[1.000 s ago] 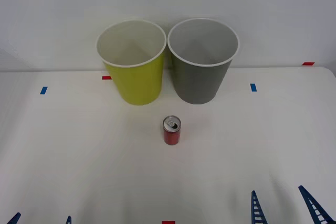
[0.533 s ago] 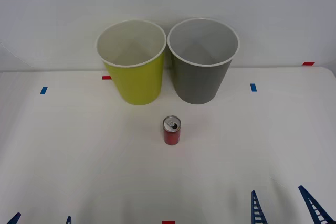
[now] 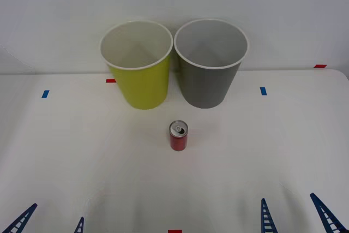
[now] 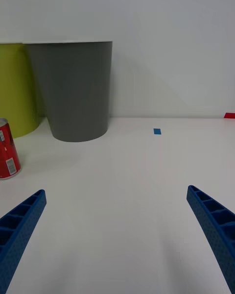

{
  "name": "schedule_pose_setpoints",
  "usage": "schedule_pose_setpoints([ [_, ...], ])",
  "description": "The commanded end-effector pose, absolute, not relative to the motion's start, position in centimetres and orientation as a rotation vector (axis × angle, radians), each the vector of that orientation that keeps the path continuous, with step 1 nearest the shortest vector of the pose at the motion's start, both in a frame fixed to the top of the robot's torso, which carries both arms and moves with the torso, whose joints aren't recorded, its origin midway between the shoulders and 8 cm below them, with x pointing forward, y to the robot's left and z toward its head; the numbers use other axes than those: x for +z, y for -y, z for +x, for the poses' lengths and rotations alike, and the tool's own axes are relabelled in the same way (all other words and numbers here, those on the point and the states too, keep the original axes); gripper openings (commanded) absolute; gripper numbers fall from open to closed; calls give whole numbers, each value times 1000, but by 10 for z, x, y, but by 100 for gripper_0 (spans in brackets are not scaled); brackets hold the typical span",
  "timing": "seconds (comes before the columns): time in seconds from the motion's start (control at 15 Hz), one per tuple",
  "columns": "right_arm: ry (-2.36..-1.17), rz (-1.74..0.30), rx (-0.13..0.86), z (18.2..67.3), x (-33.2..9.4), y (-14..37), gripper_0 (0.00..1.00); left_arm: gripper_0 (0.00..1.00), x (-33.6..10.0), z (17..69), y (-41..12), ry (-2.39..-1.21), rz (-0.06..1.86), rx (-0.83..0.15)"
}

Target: Put cans in the gray bin and PET bottles in the light green bin.

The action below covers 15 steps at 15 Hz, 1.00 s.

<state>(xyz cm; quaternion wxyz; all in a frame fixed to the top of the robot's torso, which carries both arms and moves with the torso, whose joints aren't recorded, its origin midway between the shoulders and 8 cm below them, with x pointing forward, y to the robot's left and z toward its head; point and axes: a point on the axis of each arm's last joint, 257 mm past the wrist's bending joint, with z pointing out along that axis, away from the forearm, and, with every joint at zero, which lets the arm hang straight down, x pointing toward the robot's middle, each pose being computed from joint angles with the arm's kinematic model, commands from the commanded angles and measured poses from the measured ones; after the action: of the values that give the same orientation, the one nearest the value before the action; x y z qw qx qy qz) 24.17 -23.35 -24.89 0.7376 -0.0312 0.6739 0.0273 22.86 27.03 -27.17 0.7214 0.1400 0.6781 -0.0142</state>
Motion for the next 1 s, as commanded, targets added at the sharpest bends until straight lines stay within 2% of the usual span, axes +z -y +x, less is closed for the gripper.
schedule_pose_setpoints([
  [0.07,-1480,-69,60,242,-249,233,100,100,-271,257,-262,-1457,395,-68],
  [0.33,-1480,-69,60,242,-249,233,100,100,-275,286,-213,-1401,470,-195],
  [0.6,-1480,-69,60,242,-249,233,100,100,-274,330,-174,-1391,460,-304],
  [1.0,-1480,-69,60,242,-249,233,100,100,-267,364,-124,-1379,546,-370],
])
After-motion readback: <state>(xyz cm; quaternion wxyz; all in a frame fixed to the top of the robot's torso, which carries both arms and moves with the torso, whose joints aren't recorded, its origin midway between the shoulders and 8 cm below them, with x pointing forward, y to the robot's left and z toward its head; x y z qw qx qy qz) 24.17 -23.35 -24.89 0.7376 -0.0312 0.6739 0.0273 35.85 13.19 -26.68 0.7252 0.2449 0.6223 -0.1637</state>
